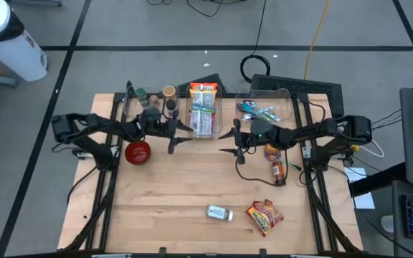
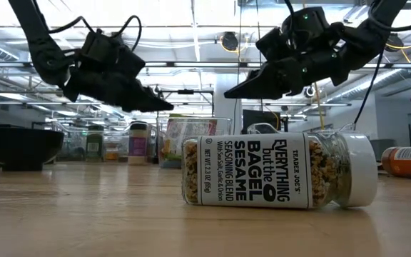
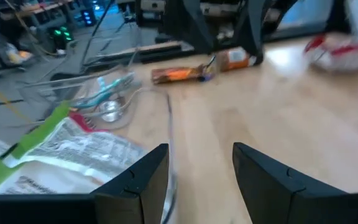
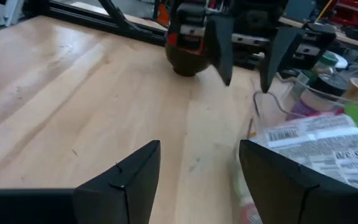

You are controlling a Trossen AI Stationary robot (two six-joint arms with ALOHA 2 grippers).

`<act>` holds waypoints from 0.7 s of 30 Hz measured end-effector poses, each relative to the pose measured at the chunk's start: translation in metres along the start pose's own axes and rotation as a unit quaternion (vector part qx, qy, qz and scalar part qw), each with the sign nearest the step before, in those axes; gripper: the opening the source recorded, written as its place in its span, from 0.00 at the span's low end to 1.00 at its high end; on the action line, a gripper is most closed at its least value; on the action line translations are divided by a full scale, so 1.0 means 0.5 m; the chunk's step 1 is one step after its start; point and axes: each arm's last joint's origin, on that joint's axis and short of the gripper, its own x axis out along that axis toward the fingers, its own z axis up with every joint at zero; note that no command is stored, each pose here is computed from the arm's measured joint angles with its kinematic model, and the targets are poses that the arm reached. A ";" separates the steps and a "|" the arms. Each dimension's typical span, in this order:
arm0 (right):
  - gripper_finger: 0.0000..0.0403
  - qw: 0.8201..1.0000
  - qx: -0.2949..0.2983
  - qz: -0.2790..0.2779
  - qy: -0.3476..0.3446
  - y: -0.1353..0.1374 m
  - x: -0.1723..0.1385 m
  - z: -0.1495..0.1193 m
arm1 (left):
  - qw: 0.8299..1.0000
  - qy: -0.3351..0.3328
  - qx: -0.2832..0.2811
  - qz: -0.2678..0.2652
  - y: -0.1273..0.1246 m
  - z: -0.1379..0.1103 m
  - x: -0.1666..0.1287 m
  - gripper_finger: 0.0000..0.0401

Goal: Pick & Place Food Item
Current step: Put the orange seasoning pack into the left transparent bin

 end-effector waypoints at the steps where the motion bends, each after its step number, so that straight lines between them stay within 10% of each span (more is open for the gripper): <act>1: 0.53 1.000 0.000 -0.002 0.002 -0.003 -0.001 -0.002 | 1.000 0.007 0.014 0.006 -0.003 -0.003 0.004 0.46; 14: 0.52 1.000 -0.014 -0.006 0.023 -0.012 -0.004 -0.012 | 0.983 0.054 0.149 0.097 -0.067 0.010 0.043 0.46; 21: 0.52 0.996 -0.020 -0.062 0.054 -0.015 -0.017 -0.004 | 0.987 0.021 0.105 0.118 -0.081 0.027 0.050 0.46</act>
